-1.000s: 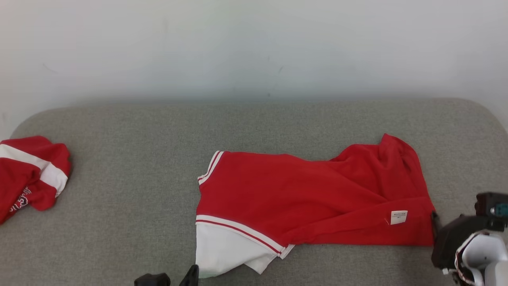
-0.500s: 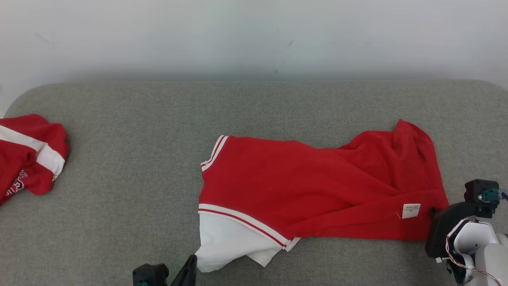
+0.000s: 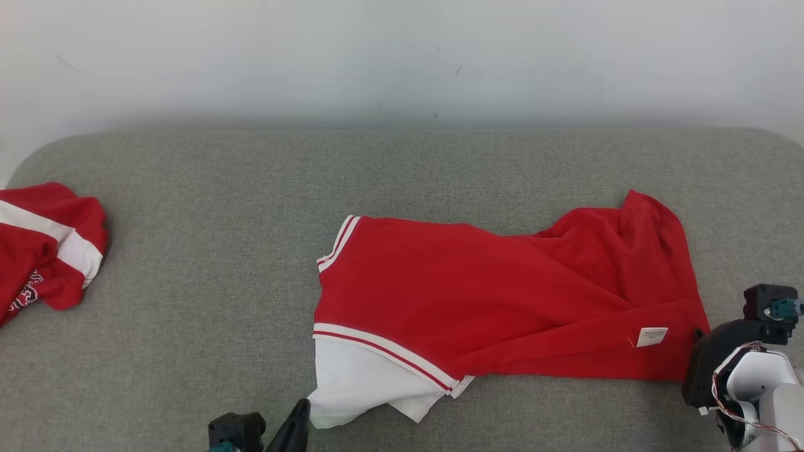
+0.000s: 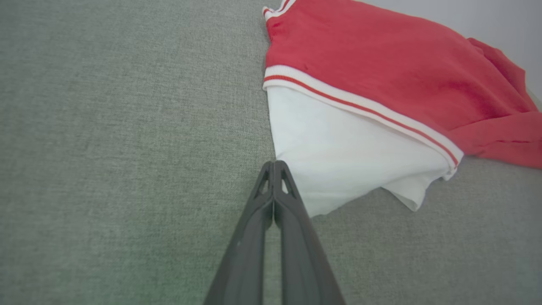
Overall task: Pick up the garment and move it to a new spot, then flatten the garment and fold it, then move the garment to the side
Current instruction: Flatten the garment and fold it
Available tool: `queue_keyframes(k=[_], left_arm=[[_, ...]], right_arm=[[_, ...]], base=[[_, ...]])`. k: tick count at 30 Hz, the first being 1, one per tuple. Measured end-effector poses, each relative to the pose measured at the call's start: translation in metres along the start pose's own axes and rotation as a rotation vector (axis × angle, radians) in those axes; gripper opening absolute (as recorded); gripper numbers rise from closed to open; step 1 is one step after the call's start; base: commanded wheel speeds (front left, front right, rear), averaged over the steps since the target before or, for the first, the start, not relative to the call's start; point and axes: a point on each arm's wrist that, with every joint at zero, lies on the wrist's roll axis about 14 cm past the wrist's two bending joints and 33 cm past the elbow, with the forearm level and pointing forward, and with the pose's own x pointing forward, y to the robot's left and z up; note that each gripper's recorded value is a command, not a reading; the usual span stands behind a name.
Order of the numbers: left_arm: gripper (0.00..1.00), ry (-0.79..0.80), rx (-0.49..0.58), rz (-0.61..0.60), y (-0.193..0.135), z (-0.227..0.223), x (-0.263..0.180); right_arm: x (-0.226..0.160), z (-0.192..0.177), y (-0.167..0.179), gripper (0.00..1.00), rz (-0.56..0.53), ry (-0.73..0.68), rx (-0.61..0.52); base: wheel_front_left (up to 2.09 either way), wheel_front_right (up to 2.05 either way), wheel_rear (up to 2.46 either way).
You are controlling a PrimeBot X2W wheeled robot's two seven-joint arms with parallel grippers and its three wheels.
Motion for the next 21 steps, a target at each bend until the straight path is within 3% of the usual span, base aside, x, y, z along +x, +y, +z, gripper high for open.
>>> queue_keyframes(k=[6, 12, 14, 21], left_arm=[[0.00, 0.002, 0.002, 0.004, 0.002, 0.000, 0.000], [0.00, 0.009, 0.001, 0.008, 0.003, -0.001, 0.000], [0.00, 0.009, 0.002, 0.012, 0.005, -0.001, 0.000], [0.00, -0.052, 0.006, 0.021, 0.008, 0.014, 0.000]], right_arm=[[0.001, -0.003, 0.000, 0.42, -0.001, 0.017, -0.005], [0.005, -0.011, 0.005, 0.27, 0.014, 0.049, 0.005], [0.006, -0.011, 0.007, 0.01, 0.020, 0.045, 0.002], [0.001, 0.019, 0.016, 0.00, 0.045, -0.069, -0.011]], base=[[0.00, 0.00, 0.00], [0.00, 0.00, 0.00], [0.00, 0.00, 0.00], [0.00, 0.00, 0.00]])
